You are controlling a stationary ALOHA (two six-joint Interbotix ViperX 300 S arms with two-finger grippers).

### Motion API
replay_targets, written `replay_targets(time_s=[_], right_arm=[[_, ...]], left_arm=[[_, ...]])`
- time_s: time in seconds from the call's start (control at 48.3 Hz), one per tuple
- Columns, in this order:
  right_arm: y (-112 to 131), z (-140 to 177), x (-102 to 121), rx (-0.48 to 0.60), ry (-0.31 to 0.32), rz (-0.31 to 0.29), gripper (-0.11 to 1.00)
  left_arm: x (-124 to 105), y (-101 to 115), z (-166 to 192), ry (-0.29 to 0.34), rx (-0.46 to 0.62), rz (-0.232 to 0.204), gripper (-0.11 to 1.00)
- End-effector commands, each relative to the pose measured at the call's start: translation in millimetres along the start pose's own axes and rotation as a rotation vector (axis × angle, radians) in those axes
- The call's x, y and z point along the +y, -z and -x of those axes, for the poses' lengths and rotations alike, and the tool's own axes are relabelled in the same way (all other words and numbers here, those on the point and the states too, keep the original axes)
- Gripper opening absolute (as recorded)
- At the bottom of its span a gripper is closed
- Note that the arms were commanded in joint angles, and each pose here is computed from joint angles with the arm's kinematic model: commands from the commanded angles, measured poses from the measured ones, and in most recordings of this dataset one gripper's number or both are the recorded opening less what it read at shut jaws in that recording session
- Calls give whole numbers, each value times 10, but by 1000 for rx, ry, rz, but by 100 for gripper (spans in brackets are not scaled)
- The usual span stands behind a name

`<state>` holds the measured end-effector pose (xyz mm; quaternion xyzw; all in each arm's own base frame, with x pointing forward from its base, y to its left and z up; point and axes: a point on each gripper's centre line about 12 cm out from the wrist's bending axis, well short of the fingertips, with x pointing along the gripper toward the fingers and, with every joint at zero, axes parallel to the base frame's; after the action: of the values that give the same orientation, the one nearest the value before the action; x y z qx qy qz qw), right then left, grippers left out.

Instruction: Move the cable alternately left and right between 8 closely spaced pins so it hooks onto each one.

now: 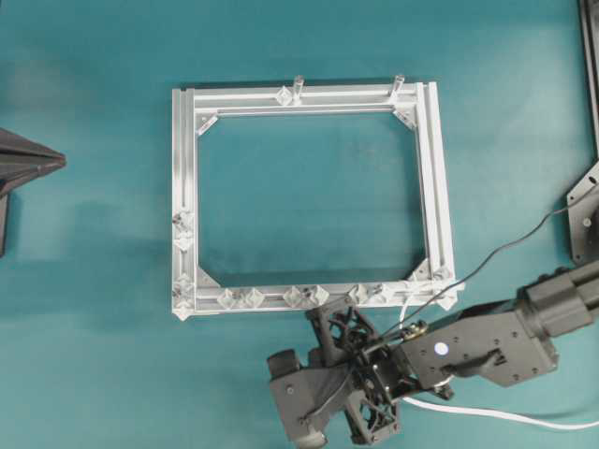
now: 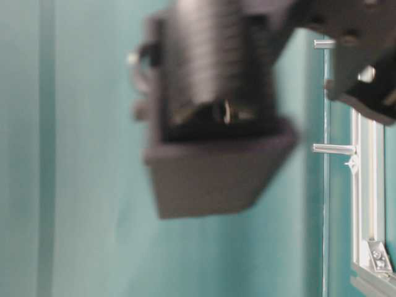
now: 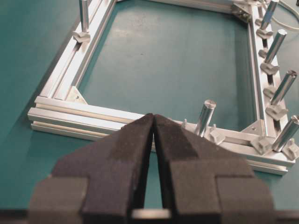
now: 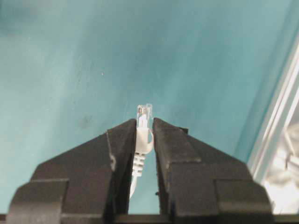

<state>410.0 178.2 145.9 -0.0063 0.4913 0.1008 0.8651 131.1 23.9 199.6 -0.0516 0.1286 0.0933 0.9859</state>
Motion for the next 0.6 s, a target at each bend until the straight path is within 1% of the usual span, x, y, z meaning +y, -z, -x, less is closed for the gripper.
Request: replay_targets(time_s=[0.0,0.062,0.186,0.331,0.435,0.58], right_arm=[[-181,261,39,-63,-12,-37,15],[-191,315,32,-66,-8,-69,15],[-190,405,12,-62,3,-156,15],[-73,465,-24,-9,28,-317,15],[64,517,-80,31,60,-454,15],[223,613,-149,50,105,-587,15]], left_arm=[[-2,-41,-5,-1,-8,-1,9],[-2,-41,-5,-1,-8,-1,9],[-2,-41,-5,-1,-8,-1,9],[-2,-41,-5,-1,-8,0,9],[-2,-40,-7,-1,-6,-1,9],[-2,-40,-7,-1,-6,-1,9]])
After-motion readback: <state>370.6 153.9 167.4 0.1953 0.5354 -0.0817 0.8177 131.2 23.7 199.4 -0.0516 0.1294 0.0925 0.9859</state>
